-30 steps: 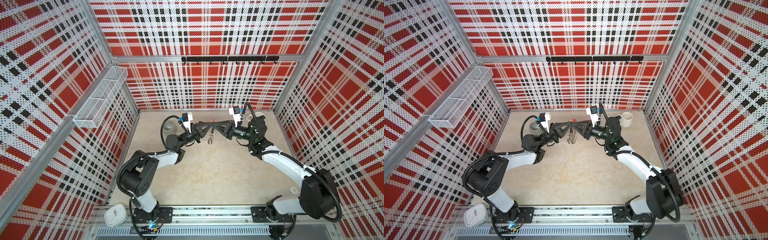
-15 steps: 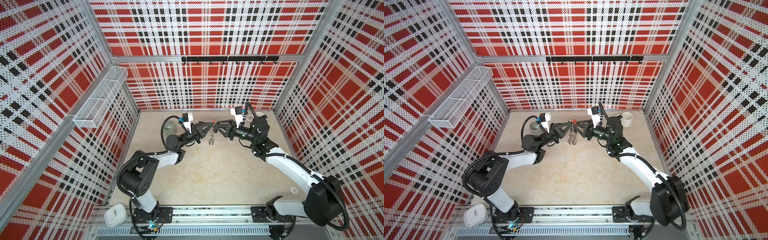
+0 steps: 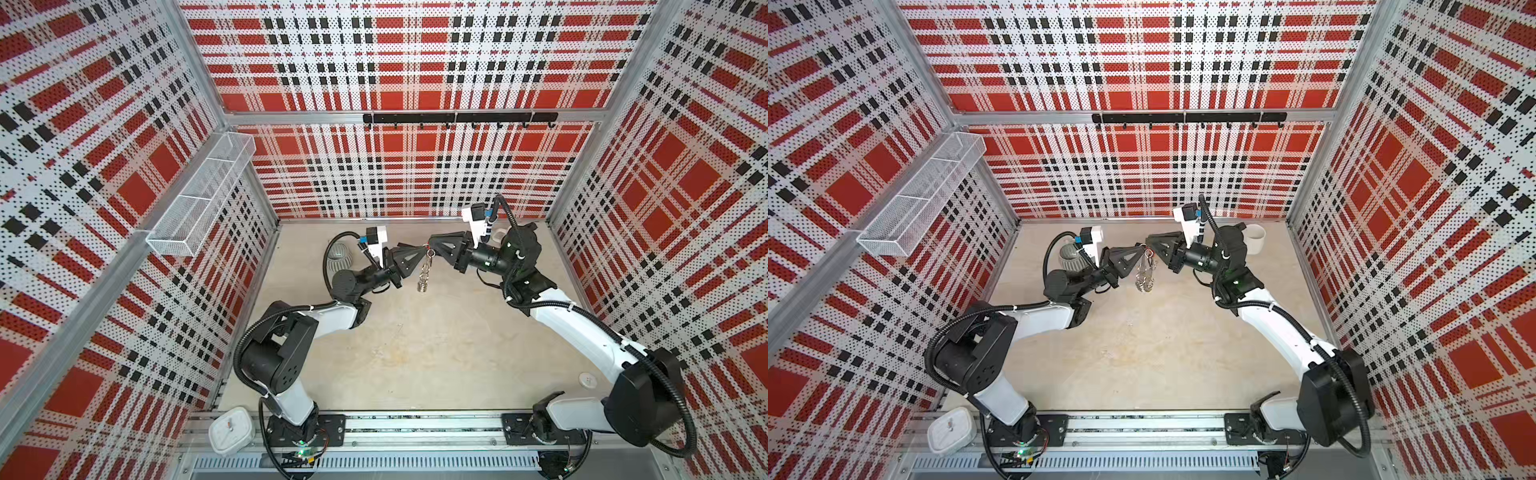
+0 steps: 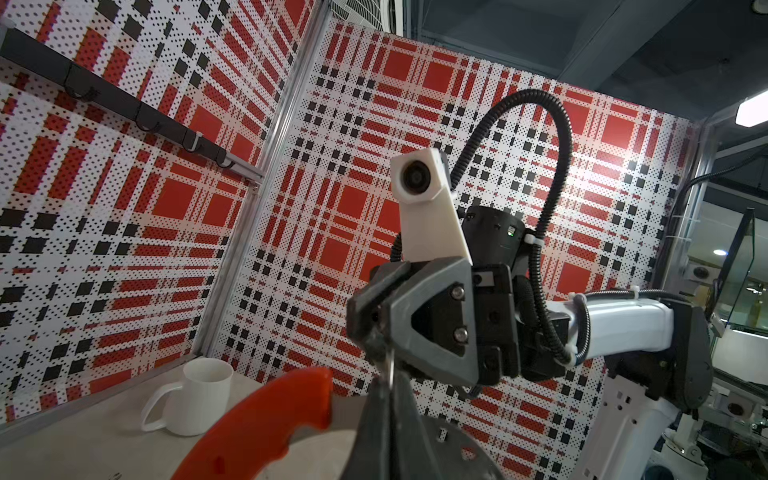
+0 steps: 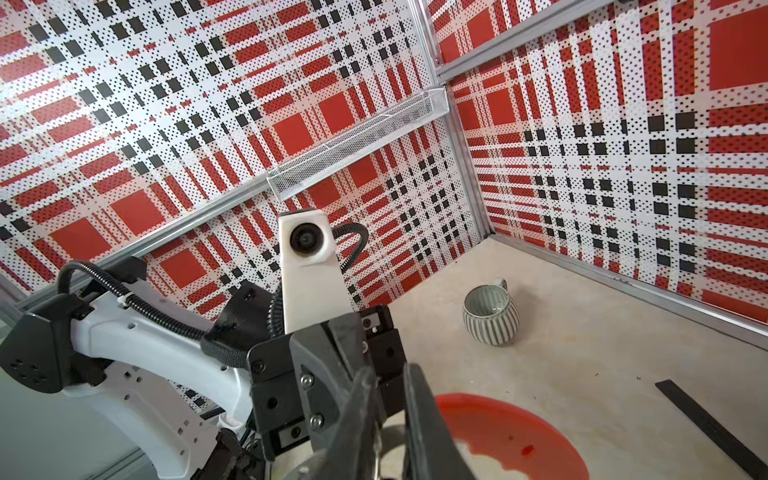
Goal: Put the keys on the keyring
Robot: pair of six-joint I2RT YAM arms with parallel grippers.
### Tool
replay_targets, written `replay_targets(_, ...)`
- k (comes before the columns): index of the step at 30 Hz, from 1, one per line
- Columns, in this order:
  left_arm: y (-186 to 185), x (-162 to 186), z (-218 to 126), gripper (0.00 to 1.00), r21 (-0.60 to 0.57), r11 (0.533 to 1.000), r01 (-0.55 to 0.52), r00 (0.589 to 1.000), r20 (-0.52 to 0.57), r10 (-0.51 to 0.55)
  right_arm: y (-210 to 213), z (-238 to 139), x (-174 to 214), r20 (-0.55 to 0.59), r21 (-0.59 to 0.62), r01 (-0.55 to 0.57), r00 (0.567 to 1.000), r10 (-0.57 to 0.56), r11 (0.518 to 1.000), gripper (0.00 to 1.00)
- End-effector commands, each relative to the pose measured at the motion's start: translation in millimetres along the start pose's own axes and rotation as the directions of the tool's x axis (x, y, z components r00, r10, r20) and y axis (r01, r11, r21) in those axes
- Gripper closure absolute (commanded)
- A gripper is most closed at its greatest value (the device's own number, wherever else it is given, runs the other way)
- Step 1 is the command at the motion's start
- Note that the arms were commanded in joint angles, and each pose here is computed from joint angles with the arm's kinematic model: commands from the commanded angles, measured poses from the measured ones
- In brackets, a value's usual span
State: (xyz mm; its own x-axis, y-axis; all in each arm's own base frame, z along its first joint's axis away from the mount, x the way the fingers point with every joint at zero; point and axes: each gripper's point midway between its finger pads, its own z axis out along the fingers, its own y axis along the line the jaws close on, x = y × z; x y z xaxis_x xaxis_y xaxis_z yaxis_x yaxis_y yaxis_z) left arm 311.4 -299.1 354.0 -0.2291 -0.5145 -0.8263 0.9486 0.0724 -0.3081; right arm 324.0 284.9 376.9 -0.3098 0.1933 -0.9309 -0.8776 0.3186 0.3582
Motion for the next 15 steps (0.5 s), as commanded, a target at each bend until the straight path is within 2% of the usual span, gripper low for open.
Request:
replay_targets(1,-39.7,-31.7,0.9,1.0,0.128,0.982,-0.138,0.985,0.117,0.124,3.5,-2.7,-0.6,0.006,-0.017,0.022,1.0,-0.022,1.0,0.82)
replay_targets(7,-39.1,-32.7,2.0,1.0,0.129,0.982,-0.139,0.985,0.118,0.124,2.3,-6.2,5.5,-0.007,-0.002,0.027,1.0,-0.027,1.0,0.75)
replay_targets(15,-37.6,-33.4,2.7,1.0,0.123,0.982,-0.14,0.985,0.115,0.126,5.3,-7.1,7.6,-0.014,-0.014,0.029,0.999,-0.03,0.999,0.74)
